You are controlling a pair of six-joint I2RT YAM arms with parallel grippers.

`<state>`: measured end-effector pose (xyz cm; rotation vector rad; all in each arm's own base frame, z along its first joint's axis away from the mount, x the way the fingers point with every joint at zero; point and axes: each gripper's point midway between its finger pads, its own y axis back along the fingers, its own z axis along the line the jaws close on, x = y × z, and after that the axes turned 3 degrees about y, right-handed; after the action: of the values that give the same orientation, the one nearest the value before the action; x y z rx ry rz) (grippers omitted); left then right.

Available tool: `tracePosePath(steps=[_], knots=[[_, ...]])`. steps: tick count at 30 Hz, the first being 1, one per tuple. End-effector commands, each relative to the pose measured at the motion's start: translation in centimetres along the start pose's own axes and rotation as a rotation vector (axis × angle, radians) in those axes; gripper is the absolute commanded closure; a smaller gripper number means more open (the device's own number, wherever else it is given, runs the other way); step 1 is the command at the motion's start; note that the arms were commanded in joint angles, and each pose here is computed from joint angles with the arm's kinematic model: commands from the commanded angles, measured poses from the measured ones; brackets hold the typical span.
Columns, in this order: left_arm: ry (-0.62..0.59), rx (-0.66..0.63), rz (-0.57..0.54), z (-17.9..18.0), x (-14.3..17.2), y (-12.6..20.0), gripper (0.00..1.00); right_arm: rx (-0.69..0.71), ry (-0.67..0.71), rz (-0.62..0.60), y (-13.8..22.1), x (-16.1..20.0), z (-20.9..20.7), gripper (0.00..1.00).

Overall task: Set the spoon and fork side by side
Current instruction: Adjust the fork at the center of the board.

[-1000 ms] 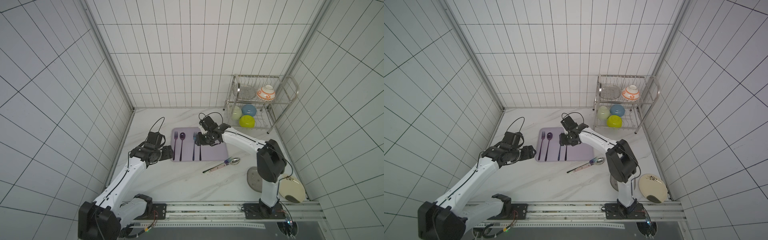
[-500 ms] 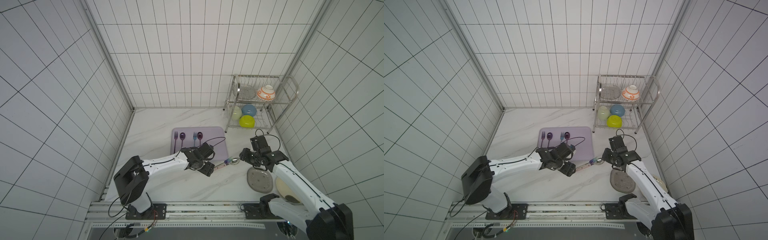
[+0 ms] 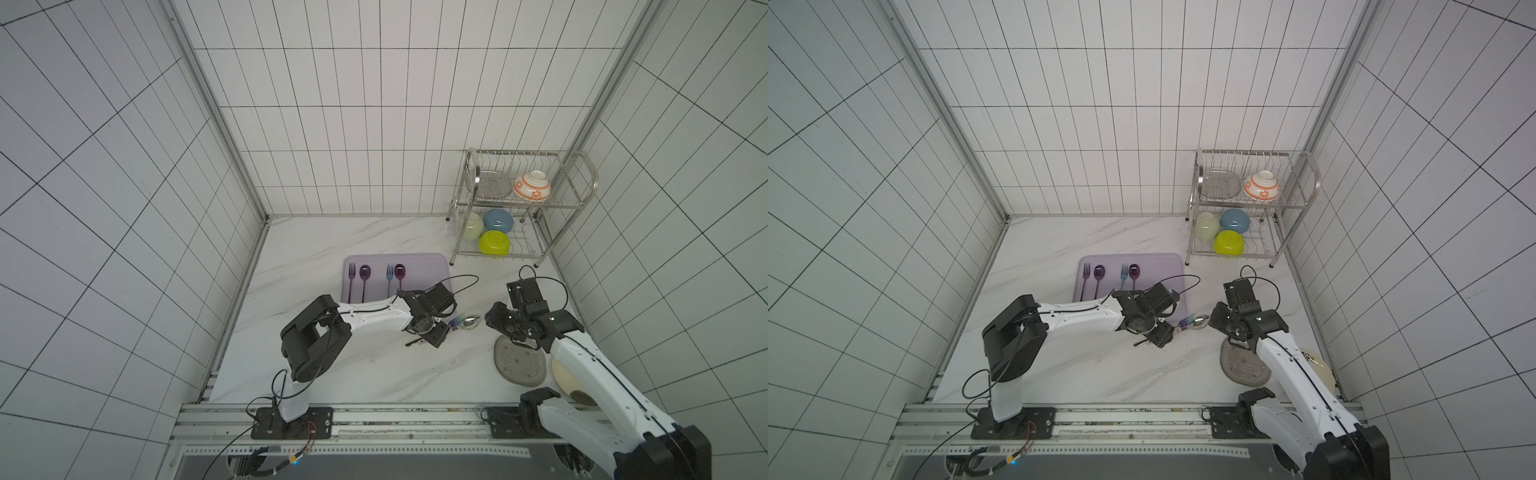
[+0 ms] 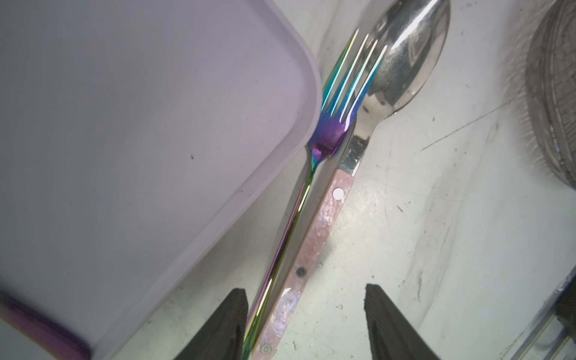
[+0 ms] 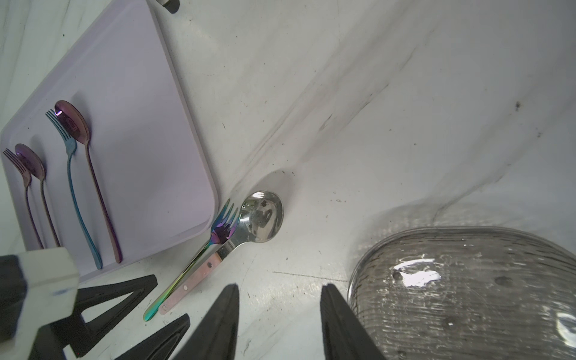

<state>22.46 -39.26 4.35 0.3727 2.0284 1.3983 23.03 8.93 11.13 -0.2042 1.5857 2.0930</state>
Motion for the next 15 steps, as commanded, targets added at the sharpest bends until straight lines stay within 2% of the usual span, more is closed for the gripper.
tracePosePath(steps=[1, 6, 11, 13, 15], knots=[[-0.04, 0.072, 0.027, -1.0, 0.0, -1.0, 0.4, 0.021, -0.009, 0.022, -0.2, 0.4, -0.7, 0.55], [-0.048, 0.148, 0.077, -2.0, 1.3, -1.7, 0.41, 0.023, 0.006, 0.022, -0.1, -0.1, -0.5, 0.56], [-0.101, 0.32, 0.112, -5.0, 2.4, -0.3, 0.42, 0.034, 0.01, 0.027, -0.3, -0.3, -0.5, 0.56], [-0.106, 0.329, 0.113, -5.2, 2.6, 0.1, 0.44, 0.035, 0.013, 0.032, -0.5, -0.3, -0.5, 0.56], [-0.091, 0.281, 0.102, -4.4, 2.4, 0.1, 0.44, 0.036, 0.012, 0.033, -0.5, -0.4, -0.4, 0.57]])
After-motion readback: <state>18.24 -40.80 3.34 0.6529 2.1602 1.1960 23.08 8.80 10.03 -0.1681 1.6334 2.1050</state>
